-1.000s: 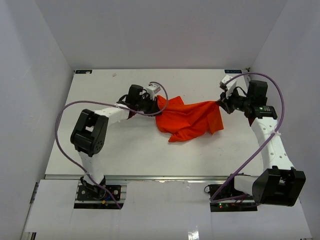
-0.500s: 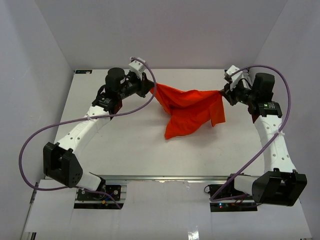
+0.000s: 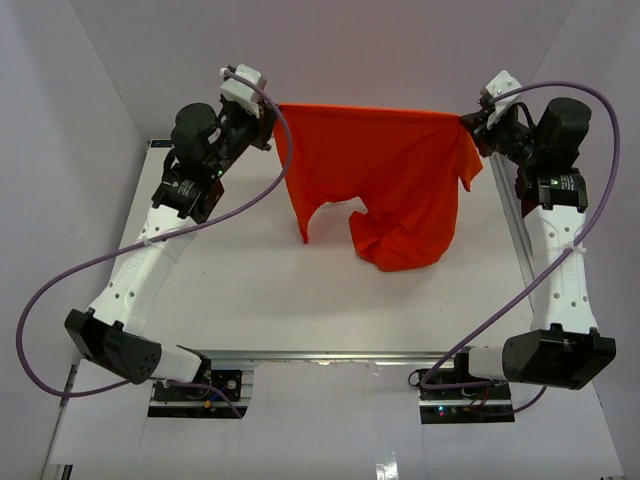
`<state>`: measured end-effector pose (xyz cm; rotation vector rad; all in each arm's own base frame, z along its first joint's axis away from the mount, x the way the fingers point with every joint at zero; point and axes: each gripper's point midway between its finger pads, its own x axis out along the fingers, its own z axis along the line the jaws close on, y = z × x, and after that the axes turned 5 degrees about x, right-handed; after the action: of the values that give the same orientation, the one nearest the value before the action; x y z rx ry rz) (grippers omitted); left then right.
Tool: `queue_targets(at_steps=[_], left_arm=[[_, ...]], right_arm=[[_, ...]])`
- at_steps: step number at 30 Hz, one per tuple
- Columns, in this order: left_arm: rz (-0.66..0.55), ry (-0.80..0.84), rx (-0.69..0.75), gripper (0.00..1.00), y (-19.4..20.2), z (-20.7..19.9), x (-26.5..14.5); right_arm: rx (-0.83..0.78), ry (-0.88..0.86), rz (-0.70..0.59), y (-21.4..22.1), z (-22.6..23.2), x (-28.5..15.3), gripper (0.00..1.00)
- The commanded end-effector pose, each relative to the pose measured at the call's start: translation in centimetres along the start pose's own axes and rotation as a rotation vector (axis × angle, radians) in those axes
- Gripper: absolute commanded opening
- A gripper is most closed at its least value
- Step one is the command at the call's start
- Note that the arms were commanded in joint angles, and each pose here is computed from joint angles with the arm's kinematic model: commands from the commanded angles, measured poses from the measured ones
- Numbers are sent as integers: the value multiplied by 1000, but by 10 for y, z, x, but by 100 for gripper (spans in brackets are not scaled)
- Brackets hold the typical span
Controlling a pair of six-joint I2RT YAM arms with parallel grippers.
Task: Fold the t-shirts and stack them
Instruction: Flatten the tshirt out
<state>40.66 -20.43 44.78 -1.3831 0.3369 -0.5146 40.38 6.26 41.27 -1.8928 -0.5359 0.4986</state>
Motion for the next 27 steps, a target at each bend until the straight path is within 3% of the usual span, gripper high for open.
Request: queue_targets(at_steps=[1,6,12,21,26,27], left_arm=[[-168,-145,77,8,-80,33,-29],[-273,-198,105,8,-126,45,-43],[-331,-208,113,8,-151,45,-64],[-230,-252,59,8,-117,46,-91],[-153,-280,15,8,-84,45,-107],[-106,-280,7,8,-63,43,-105]], right_arm=[[-124,103,-162,-71,-30,-13,6],[-194,117,-256,-110,-34,-23,6],[-213,93,-335,-141,-24,-36,6],[-168,-25,-330,-124,12,-43,6],[-78,-148,-254,-77,43,-33,6],[-68,-178,-228,-65,51,-31,6]])
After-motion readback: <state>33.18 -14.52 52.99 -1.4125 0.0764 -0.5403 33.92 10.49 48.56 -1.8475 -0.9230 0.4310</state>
